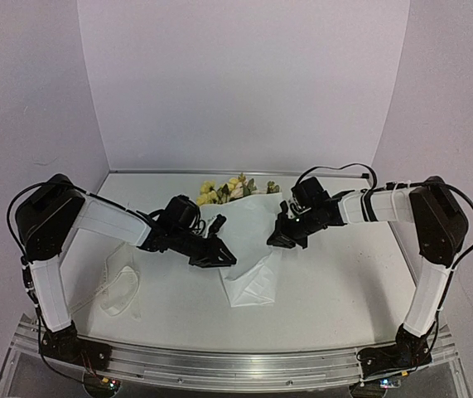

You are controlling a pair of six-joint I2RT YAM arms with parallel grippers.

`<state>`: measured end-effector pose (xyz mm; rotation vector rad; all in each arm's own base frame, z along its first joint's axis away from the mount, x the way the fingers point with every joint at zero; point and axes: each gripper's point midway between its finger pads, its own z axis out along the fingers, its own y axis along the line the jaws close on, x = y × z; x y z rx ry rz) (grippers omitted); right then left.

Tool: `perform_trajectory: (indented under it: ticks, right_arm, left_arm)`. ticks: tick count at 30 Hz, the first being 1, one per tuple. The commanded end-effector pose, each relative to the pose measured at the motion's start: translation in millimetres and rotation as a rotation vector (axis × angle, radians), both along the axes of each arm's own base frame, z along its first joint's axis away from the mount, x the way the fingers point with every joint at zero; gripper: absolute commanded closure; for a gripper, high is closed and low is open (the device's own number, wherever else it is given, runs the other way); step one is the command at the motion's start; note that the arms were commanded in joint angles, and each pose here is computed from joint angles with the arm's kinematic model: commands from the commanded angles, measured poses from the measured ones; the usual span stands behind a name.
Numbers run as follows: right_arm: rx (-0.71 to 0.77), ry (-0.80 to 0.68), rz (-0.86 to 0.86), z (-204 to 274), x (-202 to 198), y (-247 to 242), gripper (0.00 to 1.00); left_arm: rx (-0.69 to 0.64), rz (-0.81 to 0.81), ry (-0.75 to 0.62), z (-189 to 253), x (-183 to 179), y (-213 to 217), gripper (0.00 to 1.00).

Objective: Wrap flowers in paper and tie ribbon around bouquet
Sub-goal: Press the fold line on the folded wrapping paper.

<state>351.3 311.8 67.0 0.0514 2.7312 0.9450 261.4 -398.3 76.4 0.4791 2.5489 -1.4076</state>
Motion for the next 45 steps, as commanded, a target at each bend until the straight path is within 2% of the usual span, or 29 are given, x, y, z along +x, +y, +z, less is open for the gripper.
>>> perform_trajectory:
  ticks: [1, 7, 12, 15, 21, 26, 36, 41, 45]
  right_arm:
    - [-0.023, -0.019, 0.012, 2, 4, 2, 1.0]
    - [-0.026, -0.027, 0.027, 6, 3, 4, 1.0]
    - [-0.016, -0.034, 0.043, 13, 2, 8, 1.0]
    - [-0.022, -0.04, 0.055, 18, 2, 9, 1.0]
    - [-0.029, -0.047, 0.066, 24, 4, 11, 1.0]
    - [-0.03, -0.046, 0.061, 27, 4, 9, 1.0]
    - [-0.022, -0.042, 0.078, 46, -8, 5, 1.0]
    - [-0.028, -0.013, 0.075, 46, -25, -5, 0.86]
    - [-0.026, 0.011, 0.088, 42, -45, -11, 0.69]
  left_arm:
    - [0.08, 0.025, 0.066, -30, -7, 10, 0.78]
    - [0.101, 0.024, 0.05, -26, -8, 15, 0.76]
    - [-0.005, -0.01, -0.044, 25, -4, 5, 0.71]
    - [-0.044, -0.07, -0.08, 43, -8, -5, 0.74]
    - [-0.026, -0.237, -0.046, 27, -39, -32, 0.81]
    - [0.0, -0.309, -0.015, 9, -53, -47, 0.82]
    - [0.026, -0.349, 0.01, -9, -56, -63, 0.83]
    - [0.043, -0.352, 0.019, -17, -60, -62, 0.84]
    - [0.047, -0.358, 0.025, -21, -62, -61, 0.84]
